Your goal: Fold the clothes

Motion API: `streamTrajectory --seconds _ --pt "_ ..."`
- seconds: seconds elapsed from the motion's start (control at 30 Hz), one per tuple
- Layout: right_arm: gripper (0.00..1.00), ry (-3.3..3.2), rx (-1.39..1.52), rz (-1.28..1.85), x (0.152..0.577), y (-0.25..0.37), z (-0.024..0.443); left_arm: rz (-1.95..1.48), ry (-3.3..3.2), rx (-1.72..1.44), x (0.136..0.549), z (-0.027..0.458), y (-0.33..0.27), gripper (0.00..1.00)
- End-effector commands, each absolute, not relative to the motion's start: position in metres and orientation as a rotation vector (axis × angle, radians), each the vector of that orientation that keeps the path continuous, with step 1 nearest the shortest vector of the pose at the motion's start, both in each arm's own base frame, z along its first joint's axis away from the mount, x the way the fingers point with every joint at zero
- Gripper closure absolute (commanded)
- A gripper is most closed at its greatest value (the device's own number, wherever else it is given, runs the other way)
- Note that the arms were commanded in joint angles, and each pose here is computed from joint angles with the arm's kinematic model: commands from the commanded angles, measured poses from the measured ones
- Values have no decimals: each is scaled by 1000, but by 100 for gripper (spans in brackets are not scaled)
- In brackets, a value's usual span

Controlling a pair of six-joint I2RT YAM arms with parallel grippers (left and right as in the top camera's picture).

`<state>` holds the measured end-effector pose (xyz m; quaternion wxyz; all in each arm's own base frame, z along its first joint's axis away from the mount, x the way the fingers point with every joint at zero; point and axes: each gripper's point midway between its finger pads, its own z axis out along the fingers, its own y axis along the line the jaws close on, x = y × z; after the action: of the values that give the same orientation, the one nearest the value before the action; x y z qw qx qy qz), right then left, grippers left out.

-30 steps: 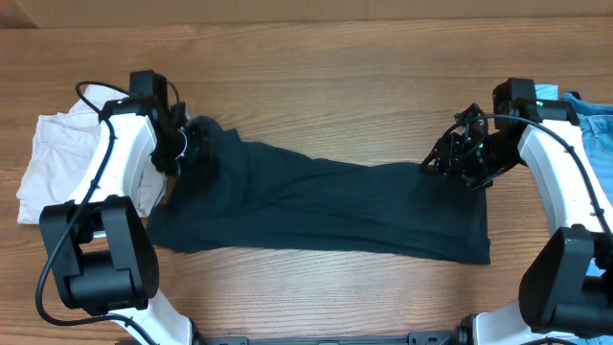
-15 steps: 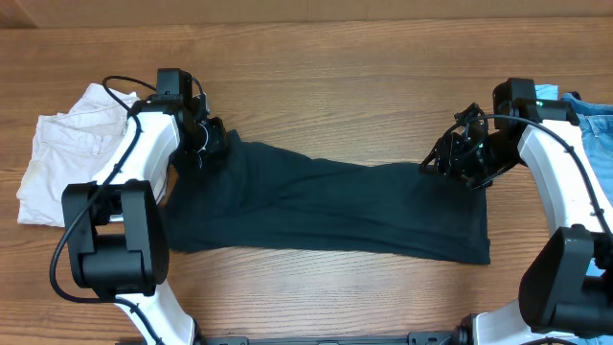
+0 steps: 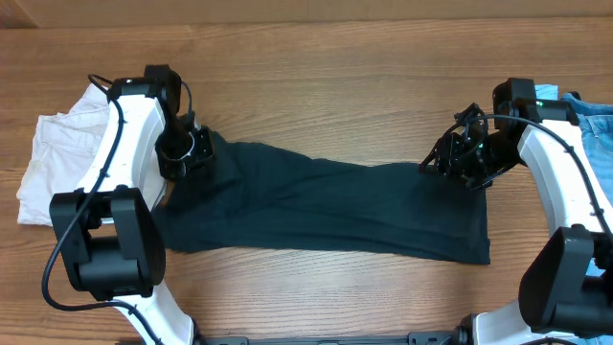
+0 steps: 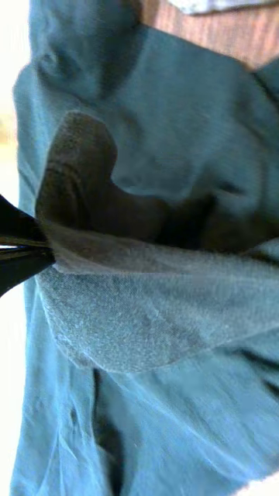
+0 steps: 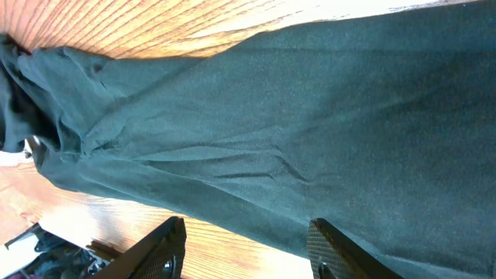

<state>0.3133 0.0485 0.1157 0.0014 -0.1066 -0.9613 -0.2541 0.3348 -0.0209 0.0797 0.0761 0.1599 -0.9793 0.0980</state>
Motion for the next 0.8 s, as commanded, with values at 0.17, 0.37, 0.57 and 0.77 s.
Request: streamTrajectory --seconds 0.17,0.37,0.57,0.77 --pt "46 -3013 -318 -818 313 52 116 -26 -2832 518 297 92 12 95" --pt "45 -3014 -318 -817 313 52 116 -44 -2794 508 288 95 12 76" --pt "45 -3013 -318 -818 313 52 116 -112 -2861 580 305 93 34 64" --pt "45 -3016 -317 -825 314 52 116 153 -3223 590 398 92 35 34"
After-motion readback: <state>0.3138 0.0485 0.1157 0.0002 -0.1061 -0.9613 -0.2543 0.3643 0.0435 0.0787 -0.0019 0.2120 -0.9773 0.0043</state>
